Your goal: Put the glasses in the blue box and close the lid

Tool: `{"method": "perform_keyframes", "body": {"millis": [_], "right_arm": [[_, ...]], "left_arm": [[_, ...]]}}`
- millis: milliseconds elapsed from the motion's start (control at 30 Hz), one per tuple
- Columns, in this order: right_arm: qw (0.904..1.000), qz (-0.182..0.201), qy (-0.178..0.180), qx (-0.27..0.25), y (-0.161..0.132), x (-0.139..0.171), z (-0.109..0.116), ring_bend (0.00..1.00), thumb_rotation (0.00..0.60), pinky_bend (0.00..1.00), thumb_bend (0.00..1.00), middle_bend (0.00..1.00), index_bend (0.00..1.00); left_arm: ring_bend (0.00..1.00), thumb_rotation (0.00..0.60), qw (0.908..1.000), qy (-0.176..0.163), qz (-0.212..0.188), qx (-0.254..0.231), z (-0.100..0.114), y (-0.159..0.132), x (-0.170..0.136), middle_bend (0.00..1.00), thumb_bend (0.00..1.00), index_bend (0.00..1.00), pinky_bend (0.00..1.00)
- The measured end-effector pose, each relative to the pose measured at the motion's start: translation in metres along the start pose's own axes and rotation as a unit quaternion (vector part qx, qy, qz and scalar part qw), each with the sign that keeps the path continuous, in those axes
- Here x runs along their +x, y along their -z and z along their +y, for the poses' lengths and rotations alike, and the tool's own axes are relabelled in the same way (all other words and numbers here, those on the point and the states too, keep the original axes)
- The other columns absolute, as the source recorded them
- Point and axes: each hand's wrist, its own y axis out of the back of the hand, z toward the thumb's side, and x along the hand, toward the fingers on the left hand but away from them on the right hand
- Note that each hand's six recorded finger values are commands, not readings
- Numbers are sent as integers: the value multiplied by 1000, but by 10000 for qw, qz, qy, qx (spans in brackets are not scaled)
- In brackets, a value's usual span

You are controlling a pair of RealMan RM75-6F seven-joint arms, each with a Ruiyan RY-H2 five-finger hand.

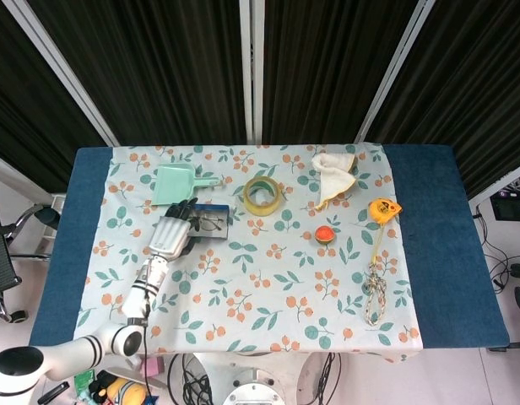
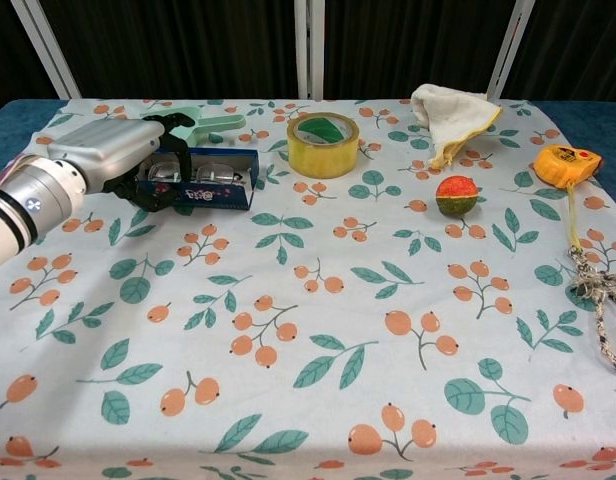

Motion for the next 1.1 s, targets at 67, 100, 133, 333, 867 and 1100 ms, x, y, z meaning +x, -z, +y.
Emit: {"method": "perform_keyframes", "body": {"millis": [67, 100, 133, 333, 867, 1100], "right_arm": [[10000, -4, -17, -7, 0, -1, -1, 0, 600, 0, 258, 0, 0], [10000, 0, -26, -14, 0, -1, -1, 0, 600, 0, 256, 0, 0], [10000, 10, -34, -19, -1, -1, -2, 0, 600, 0, 253, 0, 0], [10000, 54, -49, -37, -3, 0, -3, 0, 600, 0, 259, 0, 0], [9994, 303, -184, -3, -12, 1, -9, 0, 600, 0, 233, 0, 0], [9994, 321, -156, -19, -15, 1, -9, 0, 600, 0, 231, 0, 0]], "left_arm": [[50, 600, 10000, -13, -88, -19, 0, -2, -2, 18, 420, 586, 146], [51, 600, 9999, -17, -157, -22, -1, -3, -4, 18, 420, 603, 146], [50, 600, 9998, -20, -192, -27, -1, -4, -5, 19, 420, 627, 146], [51, 600, 9992, -165, -337, -169, 1, 1, -26, 22, 420, 699, 146], [51, 600, 9995, -50, -279, -119, 17, 48, -144, 47, 419, 730, 146], [50, 600, 9996, -92, -258, -24, 20, 38, -118, 61, 420, 731, 146]]}}
